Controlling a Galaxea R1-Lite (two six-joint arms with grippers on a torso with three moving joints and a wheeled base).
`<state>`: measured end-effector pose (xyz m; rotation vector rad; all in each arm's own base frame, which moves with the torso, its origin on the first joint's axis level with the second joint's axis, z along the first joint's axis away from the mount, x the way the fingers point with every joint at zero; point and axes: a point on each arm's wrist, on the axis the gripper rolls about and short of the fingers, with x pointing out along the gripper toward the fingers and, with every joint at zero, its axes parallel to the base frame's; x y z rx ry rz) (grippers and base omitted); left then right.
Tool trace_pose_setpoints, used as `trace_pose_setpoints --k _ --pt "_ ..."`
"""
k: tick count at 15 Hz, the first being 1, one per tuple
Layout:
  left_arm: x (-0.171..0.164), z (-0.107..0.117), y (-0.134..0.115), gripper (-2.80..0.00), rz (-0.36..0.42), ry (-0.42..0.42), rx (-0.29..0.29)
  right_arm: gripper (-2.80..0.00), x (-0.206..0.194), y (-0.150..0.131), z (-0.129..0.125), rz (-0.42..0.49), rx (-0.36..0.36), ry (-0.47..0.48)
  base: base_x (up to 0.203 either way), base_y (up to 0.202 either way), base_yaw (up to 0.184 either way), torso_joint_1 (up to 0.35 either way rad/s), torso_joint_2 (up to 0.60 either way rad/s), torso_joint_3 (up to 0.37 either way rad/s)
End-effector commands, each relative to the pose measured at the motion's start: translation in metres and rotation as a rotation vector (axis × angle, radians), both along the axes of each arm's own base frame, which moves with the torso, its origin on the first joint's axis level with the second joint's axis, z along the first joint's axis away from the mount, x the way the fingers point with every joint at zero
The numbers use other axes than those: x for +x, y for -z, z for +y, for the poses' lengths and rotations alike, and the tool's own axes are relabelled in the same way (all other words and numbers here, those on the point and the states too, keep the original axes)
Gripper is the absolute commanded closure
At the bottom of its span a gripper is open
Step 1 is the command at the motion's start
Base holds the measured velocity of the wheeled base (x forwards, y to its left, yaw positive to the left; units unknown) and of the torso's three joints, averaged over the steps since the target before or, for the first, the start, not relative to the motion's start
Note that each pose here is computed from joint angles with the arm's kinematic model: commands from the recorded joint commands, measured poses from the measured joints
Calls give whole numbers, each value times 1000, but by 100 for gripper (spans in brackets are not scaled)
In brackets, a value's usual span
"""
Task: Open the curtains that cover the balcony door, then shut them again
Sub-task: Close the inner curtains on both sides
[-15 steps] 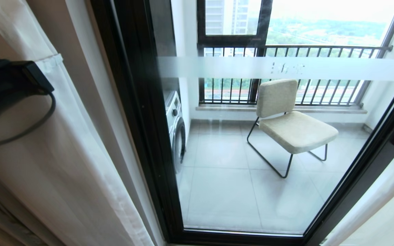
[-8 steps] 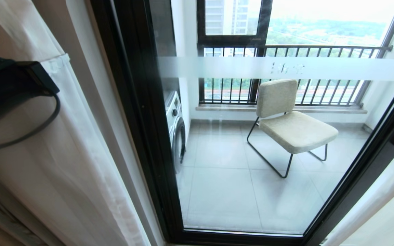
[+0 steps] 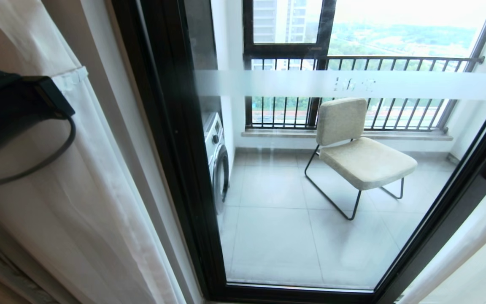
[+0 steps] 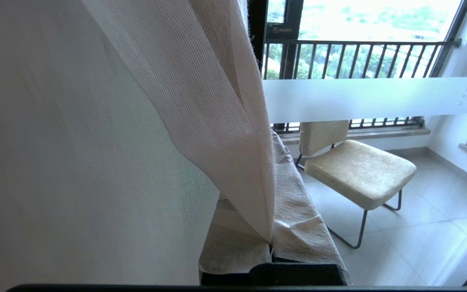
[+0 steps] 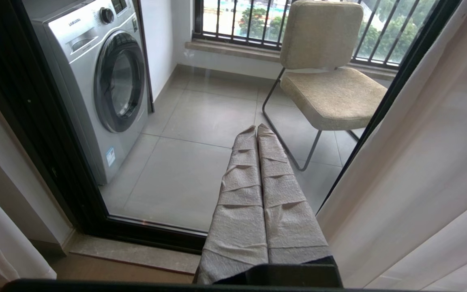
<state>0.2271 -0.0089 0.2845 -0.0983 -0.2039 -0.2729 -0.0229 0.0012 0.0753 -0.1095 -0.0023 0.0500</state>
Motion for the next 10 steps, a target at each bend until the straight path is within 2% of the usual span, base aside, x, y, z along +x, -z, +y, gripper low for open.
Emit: trace_pose_setpoints --k 1,6,10 --pt "0 0 0 0 -3 0 0 0 0 0 0 2 -1 -1 0 0 0 0 0 0" --pt "-5 0 10 0 28 5 1 0 0 0 0 1 0 0 1 -15 2 0 0 1" --pt "-5 0 11 0 30 3 1 0 0 0 0 1 0 -1 1 -171 5 0 5 4"
